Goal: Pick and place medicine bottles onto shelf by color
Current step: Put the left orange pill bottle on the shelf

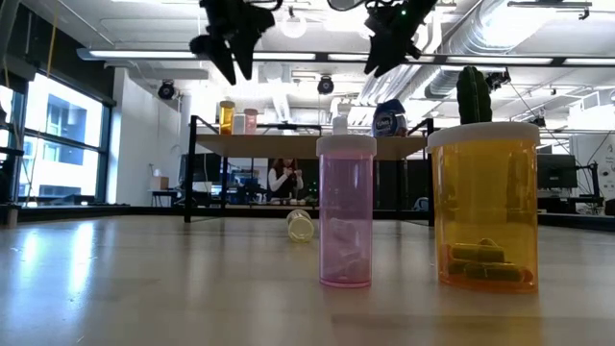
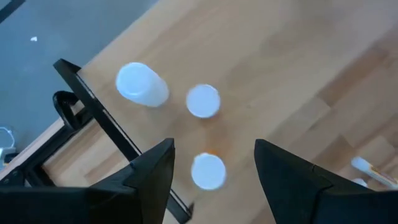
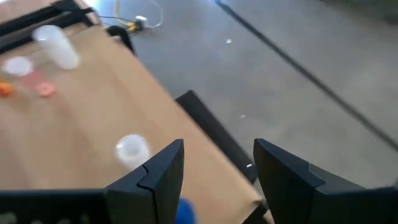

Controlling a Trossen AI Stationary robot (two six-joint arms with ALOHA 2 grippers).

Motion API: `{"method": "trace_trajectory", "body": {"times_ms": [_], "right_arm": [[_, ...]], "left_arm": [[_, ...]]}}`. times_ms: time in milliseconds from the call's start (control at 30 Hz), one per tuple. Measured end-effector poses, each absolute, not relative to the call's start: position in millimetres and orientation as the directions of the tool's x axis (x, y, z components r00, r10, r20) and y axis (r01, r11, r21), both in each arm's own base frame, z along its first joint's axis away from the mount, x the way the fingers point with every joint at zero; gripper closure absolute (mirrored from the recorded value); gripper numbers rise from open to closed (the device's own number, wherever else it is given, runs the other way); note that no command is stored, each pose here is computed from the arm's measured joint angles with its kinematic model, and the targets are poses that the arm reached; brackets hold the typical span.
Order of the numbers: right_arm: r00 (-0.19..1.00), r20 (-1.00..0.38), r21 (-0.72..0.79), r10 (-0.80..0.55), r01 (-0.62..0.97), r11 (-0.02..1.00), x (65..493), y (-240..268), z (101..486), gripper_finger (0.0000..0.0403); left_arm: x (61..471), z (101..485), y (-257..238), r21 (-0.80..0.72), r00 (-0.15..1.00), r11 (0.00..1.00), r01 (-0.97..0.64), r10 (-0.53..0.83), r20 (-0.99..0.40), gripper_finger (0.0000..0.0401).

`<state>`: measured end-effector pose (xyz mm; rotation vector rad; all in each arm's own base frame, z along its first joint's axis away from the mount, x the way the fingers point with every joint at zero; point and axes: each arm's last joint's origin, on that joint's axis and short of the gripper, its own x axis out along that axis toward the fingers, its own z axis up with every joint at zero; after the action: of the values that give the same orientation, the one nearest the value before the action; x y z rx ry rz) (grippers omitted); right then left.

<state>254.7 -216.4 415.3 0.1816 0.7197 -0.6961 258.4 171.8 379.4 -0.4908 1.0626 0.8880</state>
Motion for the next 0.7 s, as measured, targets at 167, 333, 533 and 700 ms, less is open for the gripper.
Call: {"method": "trace_trajectory", "body": {"times_ms": [167,333,533,700], "right_arm": [[0.575,-0.688,0.028,-0.443,0.63,0.776,249,-208,417,0.0217],[0.619,-0.709,0.159,-0.339,0.608,0.778,244,-195,421,0.0217],[0.611,-0.77,0.283,-0.185,0.586,0.76,245,-175,415,0.0217],[0.539,-0.84,0.31,-0.064,0.574,0.758,249,-150,408,0.0217]], "left_arm": [[249,377,153,0.05,0.221,0.589,-0.806,0.377,-0.899,0.019],[236,361,135,-0.055,0.311,0.602,-0.797,0.329,-0.892,0.019],[217,346,116,-0.19,0.453,0.62,-0.762,0.299,-0.84,0.019],[201,333,100,-0.211,0.479,0.623,-0.754,0.3,-0.825,0.019]]}}
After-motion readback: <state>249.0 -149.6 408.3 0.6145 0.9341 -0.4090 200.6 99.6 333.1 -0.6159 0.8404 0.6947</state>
